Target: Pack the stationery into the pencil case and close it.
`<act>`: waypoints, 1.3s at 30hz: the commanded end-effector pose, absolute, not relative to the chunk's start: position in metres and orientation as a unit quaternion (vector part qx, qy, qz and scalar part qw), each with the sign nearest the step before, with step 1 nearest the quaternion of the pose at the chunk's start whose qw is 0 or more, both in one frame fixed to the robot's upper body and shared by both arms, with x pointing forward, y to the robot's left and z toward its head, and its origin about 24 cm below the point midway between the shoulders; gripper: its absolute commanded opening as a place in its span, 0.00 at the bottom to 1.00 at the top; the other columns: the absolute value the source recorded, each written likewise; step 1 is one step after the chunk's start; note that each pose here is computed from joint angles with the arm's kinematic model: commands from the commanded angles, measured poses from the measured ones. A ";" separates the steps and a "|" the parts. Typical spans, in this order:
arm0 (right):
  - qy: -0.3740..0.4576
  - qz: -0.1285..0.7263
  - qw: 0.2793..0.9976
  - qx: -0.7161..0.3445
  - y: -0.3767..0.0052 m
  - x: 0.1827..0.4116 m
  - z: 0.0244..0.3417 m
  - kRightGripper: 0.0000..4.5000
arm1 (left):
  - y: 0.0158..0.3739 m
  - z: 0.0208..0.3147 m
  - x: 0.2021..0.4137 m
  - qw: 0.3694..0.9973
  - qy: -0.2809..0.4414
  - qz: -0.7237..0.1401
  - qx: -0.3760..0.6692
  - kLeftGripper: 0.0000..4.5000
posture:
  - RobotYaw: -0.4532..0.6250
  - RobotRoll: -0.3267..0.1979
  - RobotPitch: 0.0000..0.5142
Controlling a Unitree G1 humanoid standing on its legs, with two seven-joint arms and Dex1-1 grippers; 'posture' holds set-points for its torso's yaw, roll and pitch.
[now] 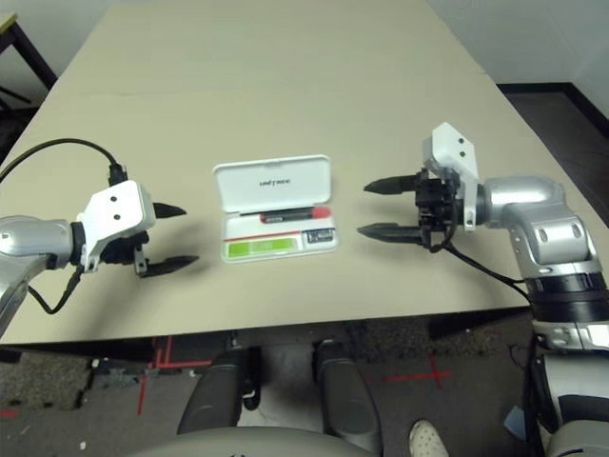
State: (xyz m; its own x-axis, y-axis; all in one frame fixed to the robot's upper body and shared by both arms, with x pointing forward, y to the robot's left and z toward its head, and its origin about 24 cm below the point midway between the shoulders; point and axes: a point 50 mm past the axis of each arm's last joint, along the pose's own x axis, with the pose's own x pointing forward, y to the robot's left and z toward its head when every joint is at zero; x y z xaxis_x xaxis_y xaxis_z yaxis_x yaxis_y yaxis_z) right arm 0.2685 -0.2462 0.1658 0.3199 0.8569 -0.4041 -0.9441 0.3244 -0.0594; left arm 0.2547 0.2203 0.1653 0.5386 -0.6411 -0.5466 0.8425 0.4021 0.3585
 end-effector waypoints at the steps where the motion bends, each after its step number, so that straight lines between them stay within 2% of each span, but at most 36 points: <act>1: 0.145 0.561 0.802 -0.145 -0.245 0.262 0.171 0.98 | 0.224 0.160 0.263 0.826 0.171 -0.442 0.305 1.00 | 0.40 0.62 0.29; 6: 0.150 0.553 0.807 -0.145 -0.248 0.257 0.168 0.98 | 0.233 0.161 0.283 0.858 0.173 -0.391 0.284 1.00 | 0.38 0.62 0.28; 9: 0.150 0.551 0.808 -0.146 -0.248 0.256 0.168 1.00 | 0.238 0.162 0.300 0.884 0.177 -0.346 0.260 0.86 | 0.37 0.62 0.28; 18: 0.148 0.549 0.809 -0.150 -0.246 0.256 0.168 1.00 | 0.226 0.157 0.338 0.911 0.181 -0.312 0.201 0.07 | 0.36 0.62 0.27; 19: 0.147 0.549 0.809 -0.150 -0.246 0.256 0.168 1.00 | 0.222 0.156 0.341 0.912 0.180 -0.313 0.194 0.01 | 0.36 0.62 0.27; 28: 0.145 0.549 0.809 -0.153 -0.244 0.254 0.167 1.00 | 0.197 0.154 0.354 0.908 0.167 -0.344 0.171 0.01 | 0.35 0.62 0.27; 39: 0.148 0.550 0.807 -0.155 -0.243 0.255 0.166 1.00 | 0.187 0.167 0.344 0.887 0.148 -0.404 0.166 0.01 | 0.34 0.62 0.27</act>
State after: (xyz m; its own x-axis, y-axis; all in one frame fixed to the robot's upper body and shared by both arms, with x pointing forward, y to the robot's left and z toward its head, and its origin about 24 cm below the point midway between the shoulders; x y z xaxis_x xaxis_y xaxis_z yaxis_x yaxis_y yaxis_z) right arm 0.2562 -0.2450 0.1660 0.3652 0.8383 -0.4049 -0.9280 0.3624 -0.0867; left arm 0.3487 0.1875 0.1665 0.6602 -0.6438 -0.3869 0.7393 0.6478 0.1836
